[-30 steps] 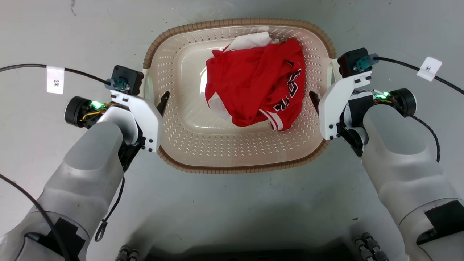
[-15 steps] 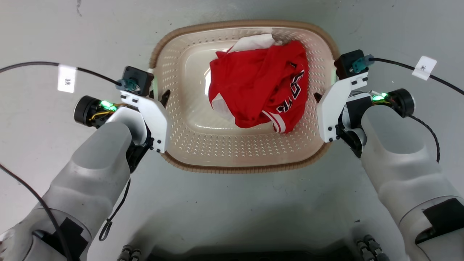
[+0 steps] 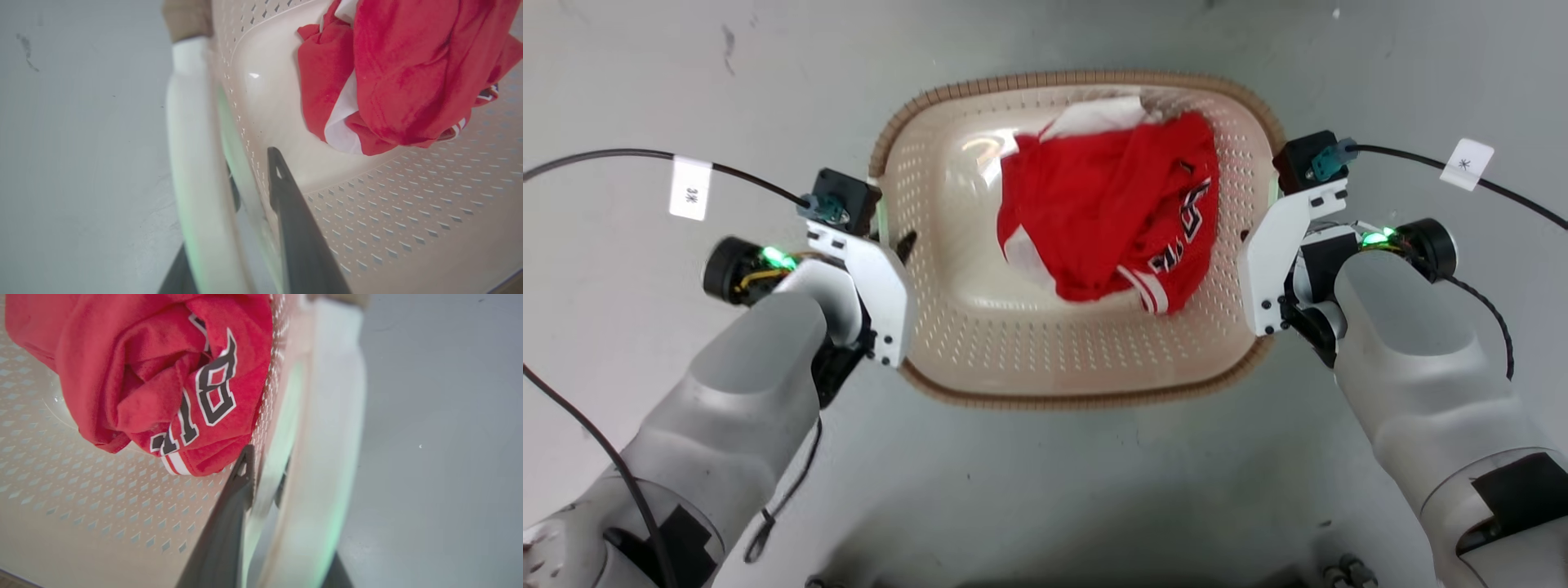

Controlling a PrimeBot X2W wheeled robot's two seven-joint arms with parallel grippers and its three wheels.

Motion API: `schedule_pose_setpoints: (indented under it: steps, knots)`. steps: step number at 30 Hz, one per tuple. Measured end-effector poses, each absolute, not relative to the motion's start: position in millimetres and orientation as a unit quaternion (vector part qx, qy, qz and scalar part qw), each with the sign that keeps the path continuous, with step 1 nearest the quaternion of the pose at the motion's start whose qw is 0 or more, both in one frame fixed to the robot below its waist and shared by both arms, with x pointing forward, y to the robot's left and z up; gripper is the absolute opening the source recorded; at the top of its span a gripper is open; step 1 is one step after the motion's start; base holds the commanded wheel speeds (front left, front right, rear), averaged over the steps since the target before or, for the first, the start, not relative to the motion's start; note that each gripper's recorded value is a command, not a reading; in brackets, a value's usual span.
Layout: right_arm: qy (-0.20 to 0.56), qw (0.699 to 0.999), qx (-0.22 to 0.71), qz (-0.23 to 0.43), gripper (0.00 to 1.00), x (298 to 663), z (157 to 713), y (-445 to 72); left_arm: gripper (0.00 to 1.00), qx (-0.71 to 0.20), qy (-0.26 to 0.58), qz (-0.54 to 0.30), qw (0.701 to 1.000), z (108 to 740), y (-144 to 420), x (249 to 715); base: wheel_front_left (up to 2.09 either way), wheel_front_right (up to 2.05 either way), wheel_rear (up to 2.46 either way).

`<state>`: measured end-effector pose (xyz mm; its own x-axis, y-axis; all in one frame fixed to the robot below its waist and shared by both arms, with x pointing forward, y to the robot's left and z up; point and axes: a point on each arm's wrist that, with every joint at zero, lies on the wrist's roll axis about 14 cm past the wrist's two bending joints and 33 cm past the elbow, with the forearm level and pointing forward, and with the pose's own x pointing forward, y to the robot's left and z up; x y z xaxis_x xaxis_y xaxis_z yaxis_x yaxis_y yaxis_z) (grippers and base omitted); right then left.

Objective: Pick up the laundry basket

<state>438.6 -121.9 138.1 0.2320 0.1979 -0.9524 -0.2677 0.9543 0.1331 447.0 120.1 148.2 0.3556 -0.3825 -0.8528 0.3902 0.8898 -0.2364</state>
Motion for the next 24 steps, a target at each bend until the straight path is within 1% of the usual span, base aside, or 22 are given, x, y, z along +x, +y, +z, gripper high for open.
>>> schedule_pose_setpoints:
  steps: [4, 10, 11, 12, 24]
  knots:
    - [0.614, 0.774, -0.040, 0.148, 0.00, 434, 154, -125, 0.00, -0.004, 0.540, -0.238, 0.807, 163, 116, 436, 0.00, 0.00, 0.00]
    - [0.635, 0.759, -0.037, 0.143, 0.00, 426, 185, -125, 0.00, 0.007, 0.555, -0.246, 0.794, 195, 119, 430, 0.00, 0.00, 0.00]
    - [0.640, 0.753, -0.050, 0.145, 0.00, 422, 204, -127, 0.00, 0.008, 0.569, -0.252, 0.783, 212, 118, 417, 0.00, 0.00, 0.00]
    - [0.641, 0.752, -0.053, 0.144, 0.00, 422, 211, -128, 0.00, 0.008, 0.571, -0.254, 0.781, 218, 118, 414, 0.00, 0.00, 0.00]
    - [0.661, 0.736, -0.040, 0.143, 0.00, 397, 286, -121, 0.00, 0.027, 0.571, -0.260, 0.778, 297, 125, 399, 0.00, 0.00, 0.00]
